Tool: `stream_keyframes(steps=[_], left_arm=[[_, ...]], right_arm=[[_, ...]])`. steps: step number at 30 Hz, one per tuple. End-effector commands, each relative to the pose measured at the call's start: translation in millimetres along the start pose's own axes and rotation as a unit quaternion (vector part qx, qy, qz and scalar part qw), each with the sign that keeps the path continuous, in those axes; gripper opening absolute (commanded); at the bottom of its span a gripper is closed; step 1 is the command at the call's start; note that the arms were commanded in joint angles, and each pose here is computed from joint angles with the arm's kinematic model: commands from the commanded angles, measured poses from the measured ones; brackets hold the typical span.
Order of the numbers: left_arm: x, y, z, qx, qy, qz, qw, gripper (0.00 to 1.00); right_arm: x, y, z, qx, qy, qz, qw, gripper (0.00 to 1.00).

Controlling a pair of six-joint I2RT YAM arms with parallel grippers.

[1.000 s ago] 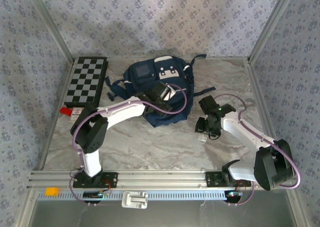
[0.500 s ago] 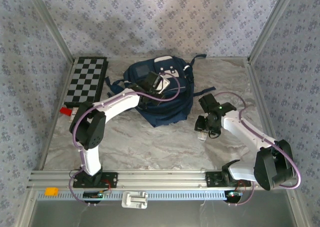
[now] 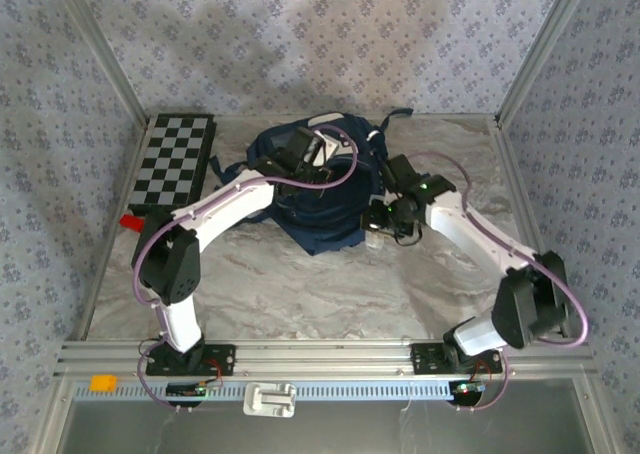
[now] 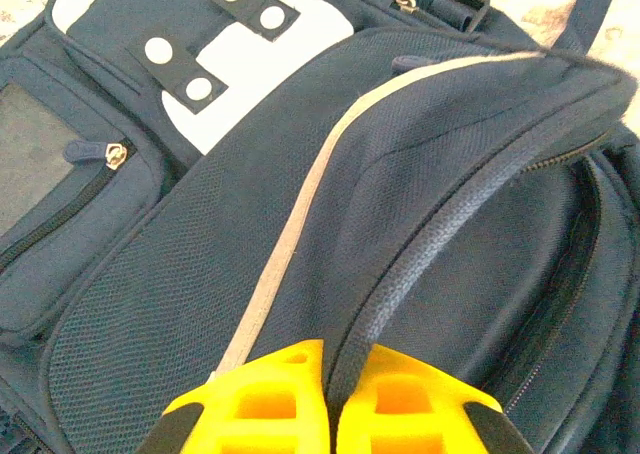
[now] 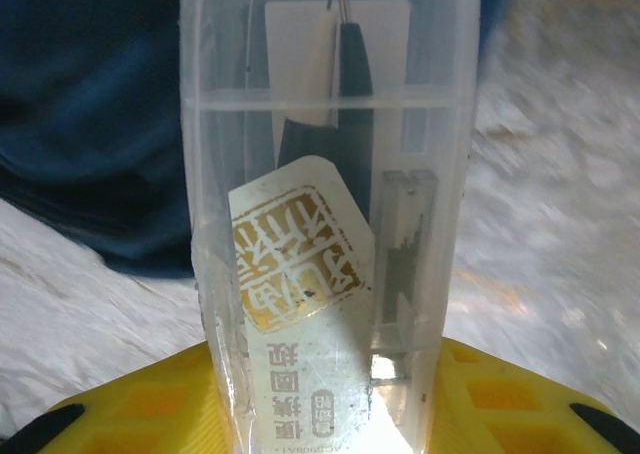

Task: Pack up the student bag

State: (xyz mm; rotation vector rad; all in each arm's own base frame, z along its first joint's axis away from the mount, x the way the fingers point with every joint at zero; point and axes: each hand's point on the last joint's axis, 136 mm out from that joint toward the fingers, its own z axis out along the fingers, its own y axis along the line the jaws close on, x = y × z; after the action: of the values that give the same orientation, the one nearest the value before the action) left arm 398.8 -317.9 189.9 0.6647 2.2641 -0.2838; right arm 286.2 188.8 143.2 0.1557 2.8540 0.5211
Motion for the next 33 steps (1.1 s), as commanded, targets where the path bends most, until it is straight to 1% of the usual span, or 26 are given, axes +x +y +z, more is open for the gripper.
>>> stream_keyframes(steps=[1, 3, 6, 9, 13, 15, 16, 20, 21, 23, 25, 27, 28, 30, 32, 33], left_arm=[[-45.7, -24.4, -47.7, 0.033, -0.057, -0.072, 0.995, 0.00], [-47.6, -34.9, -50.4, 0.045, -0.058, -0.096, 0.993, 0.00], [-49.7, -35.4, -47.0, 0.045, -0.059, -0.141, 0.987, 0.00], [-53.6, -33.7, -46.6, 0.042, -0.058, -0.161, 0.984, 0.00], [-54.4, -28.4, -45.6, 0.036, -0.055, -0.178, 0.982, 0.00], [-52.7, -25.8, -43.2, 0.039, -0.052, -0.191, 0.979, 0.00], [-51.1, -23.7, -42.0, 0.040, -0.048, -0.200, 0.978, 0.00], [-46.9, -17.9, -40.8, 0.040, -0.046, -0.212, 0.975, 0.00], [-46.7, -17.6, -41.1, 0.042, -0.046, -0.212, 0.975, 0.00], [-45.4, -18.2, -41.1, 0.047, -0.044, -0.214, 0.975, 0.00], [-44.5, -18.5, -41.2, 0.049, -0.043, -0.215, 0.975, 0.00], [-42.0, -19.5, -39.7, 0.050, -0.041, -0.216, 0.974, 0.00], [-42.2, -19.6, -39.6, 0.052, -0.042, -0.218, 0.974, 0.00], [-41.4, -21.0, -38.4, 0.056, -0.041, -0.221, 0.973, 0.00], [-40.8, -22.4, -38.6, 0.059, -0.038, -0.221, 0.973, 0.00], [-40.0, -22.2, -38.4, 0.059, -0.037, -0.222, 0.973, 0.00]], right_arm=[[-27.4, 27.4, 1.8, -0.024, -0.018, 0.001, 1.000, 0.43], [-41.2, 33.0, 6.0, -0.026, -0.028, 0.011, 0.999, 0.44], [-62.3, 37.5, 18.9, -0.024, -0.045, 0.032, 0.998, 0.46], [-72.1, 39.2, 33.8, -0.025, -0.048, 0.055, 0.997, 0.46], [-82.5, 44.4, 45.4, -0.034, -0.060, 0.077, 0.995, 0.53], [-82.3, 46.1, 45.8, -0.036, -0.060, 0.087, 0.994, 0.62], [-86.2, 50.1, 44.0, -0.044, -0.069, 0.088, 0.993, 0.66], [-81.6, 49.8, 36.2, -0.054, -0.081, 0.087, 0.991, 0.69], [-78.9, 50.3, 35.7, -0.064, -0.079, 0.090, 0.991, 0.69], [-67.5, 50.5, 39.8, -0.086, -0.063, 0.097, 0.990, 0.62], [-56.4, 49.2, 46.1, -0.090, -0.053, 0.102, 0.989, 0.56], [-54.6, 61.2, 48.0, -0.119, -0.057, 0.098, 0.986, 0.49], [-48.5, 63.0, 56.3, -0.130, -0.047, 0.096, 0.986, 0.46], [-49.1, 70.4, 61.3, -0.148, -0.041, 0.095, 0.984, 0.39], [-54.2, 70.5, 68.3, -0.147, -0.041, 0.106, 0.983, 0.32], [-58.2, 74.7, 70.2, -0.157, -0.044, 0.108, 0.981, 0.30]])
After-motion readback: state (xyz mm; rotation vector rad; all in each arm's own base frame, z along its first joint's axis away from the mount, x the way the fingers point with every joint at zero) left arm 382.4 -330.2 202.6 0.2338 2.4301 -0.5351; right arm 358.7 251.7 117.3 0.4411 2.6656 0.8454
